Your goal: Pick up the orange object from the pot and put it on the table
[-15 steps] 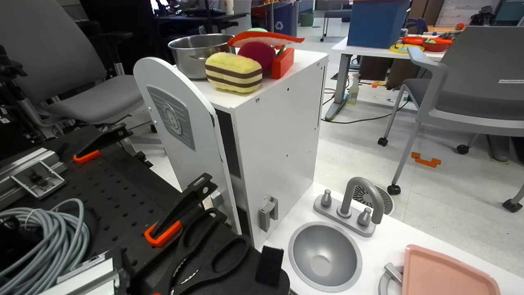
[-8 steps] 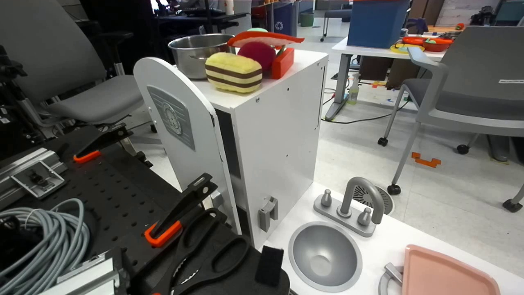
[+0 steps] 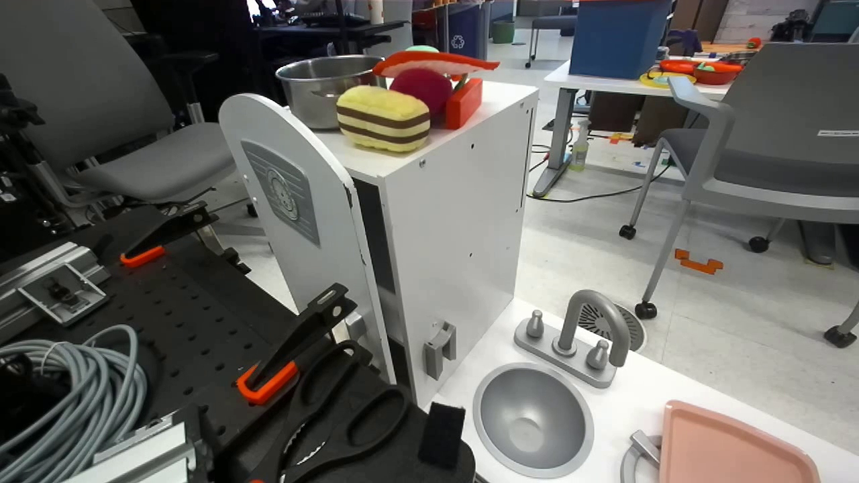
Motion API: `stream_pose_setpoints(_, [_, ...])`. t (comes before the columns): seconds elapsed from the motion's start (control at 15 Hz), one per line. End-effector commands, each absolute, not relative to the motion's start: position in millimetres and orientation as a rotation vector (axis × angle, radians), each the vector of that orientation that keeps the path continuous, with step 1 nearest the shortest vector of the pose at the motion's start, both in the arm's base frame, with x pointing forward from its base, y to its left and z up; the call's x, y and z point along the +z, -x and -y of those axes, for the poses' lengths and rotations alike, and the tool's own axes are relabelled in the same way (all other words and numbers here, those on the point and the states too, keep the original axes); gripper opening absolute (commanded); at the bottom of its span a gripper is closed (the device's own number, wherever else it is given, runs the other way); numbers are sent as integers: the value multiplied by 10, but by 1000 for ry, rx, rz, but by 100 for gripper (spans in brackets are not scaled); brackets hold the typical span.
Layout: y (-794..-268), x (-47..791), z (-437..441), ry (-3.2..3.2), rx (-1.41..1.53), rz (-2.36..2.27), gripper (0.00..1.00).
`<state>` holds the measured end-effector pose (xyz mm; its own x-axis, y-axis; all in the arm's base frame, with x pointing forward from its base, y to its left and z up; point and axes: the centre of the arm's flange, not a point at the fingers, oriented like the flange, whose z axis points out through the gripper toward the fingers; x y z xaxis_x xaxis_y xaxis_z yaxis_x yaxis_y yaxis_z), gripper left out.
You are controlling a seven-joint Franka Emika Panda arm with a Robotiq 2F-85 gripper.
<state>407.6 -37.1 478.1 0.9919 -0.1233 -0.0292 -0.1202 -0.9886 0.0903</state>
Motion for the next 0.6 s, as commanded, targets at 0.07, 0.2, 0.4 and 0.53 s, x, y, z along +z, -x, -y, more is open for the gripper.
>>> stream_pose_setpoints(0.07, [-4036,4790,330,-3049,-57,140,100])
stream_pose_setpoints(0.2, [-4013,4790,310,-3050,-57,117,100])
stream_pose_setpoints(0.4, [-4006,4783,309,-3050,-59,109,100])
stream_pose_setpoints(0.53, [-4006,4783,309,-3050,-59,109,100])
